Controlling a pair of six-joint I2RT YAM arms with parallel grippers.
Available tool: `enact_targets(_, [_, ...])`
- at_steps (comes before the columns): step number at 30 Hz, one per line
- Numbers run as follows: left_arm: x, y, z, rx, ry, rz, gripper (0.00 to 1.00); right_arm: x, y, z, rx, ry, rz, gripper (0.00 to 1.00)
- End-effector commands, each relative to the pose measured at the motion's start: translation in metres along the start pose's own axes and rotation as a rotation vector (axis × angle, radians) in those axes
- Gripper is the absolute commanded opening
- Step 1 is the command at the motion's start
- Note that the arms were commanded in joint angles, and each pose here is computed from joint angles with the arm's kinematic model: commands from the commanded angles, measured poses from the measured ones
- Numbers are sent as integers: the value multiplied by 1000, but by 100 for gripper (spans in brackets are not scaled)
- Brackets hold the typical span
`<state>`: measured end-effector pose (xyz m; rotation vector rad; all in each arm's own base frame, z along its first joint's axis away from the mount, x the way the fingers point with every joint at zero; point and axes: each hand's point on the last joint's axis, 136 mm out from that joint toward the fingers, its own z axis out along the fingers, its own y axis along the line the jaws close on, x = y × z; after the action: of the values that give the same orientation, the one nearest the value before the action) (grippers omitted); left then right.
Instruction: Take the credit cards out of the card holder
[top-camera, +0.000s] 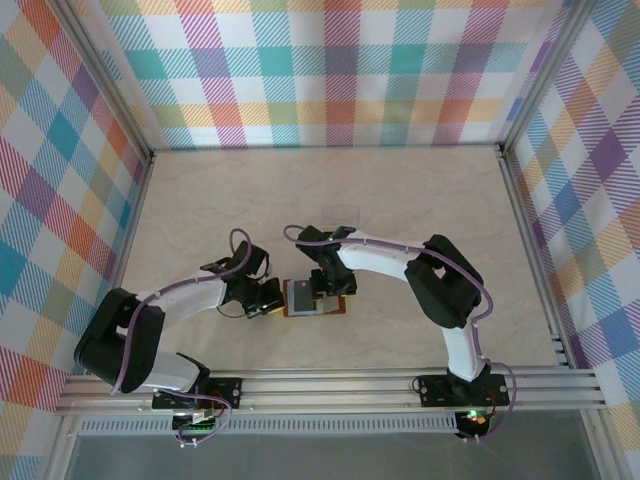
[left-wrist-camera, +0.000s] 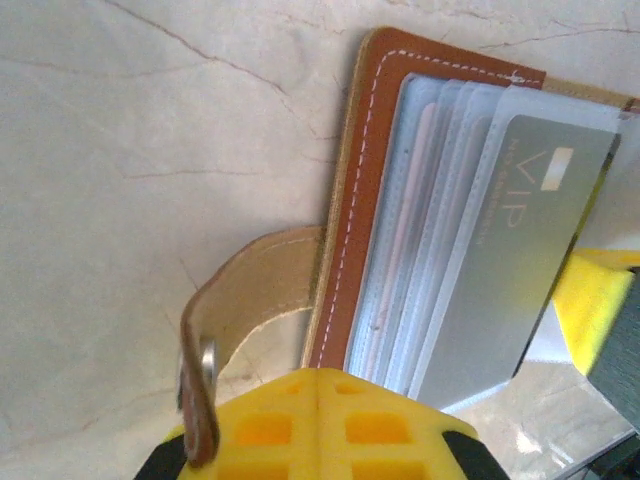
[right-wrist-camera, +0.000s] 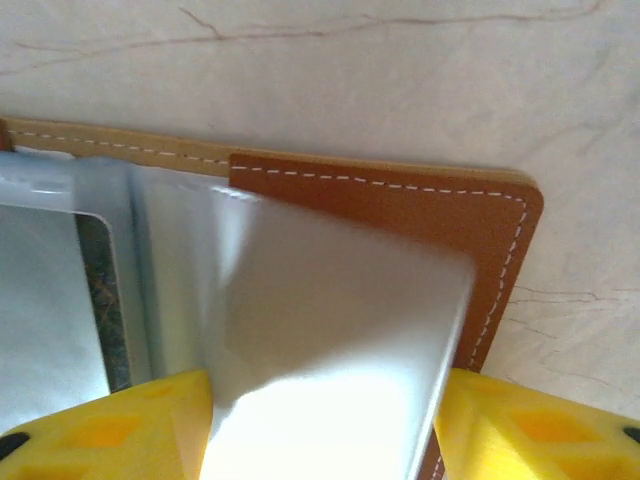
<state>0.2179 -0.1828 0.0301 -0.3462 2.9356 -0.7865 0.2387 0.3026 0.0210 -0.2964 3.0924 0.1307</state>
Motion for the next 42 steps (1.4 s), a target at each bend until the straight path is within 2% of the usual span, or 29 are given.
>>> enact_targets(1, [-7, -10, -15, 3, -31, 23, 0, 7, -14, 2, 33, 14, -2, 60])
enact_targets(5, [-10, -25, -21, 40, -32, 42, 1, 11, -15, 8, 36, 30, -1, 58])
enact_targets(10, [-17, -45, -22, 49, -37, 83, 1, 9, -15, -5, 18, -6, 2, 56])
enact_targets(19, [-24, -67, 1, 19, 11, 157, 1, 9, -20, -23, 20, -43, 14, 58])
enact_targets(28, [-21, -39, 24, -130, 45, 178, 2, 12, -40, -11, 130, -35, 8, 55])
enact_targets(33, [-14, -30, 26, -142, 49, 171, 1, 18, -44, 1, 147, -2, 4, 53])
enact_targets(42, [-11, -26, 26, -148, 44, 170, 1, 8, -33, -47, 59, -106, 11, 50])
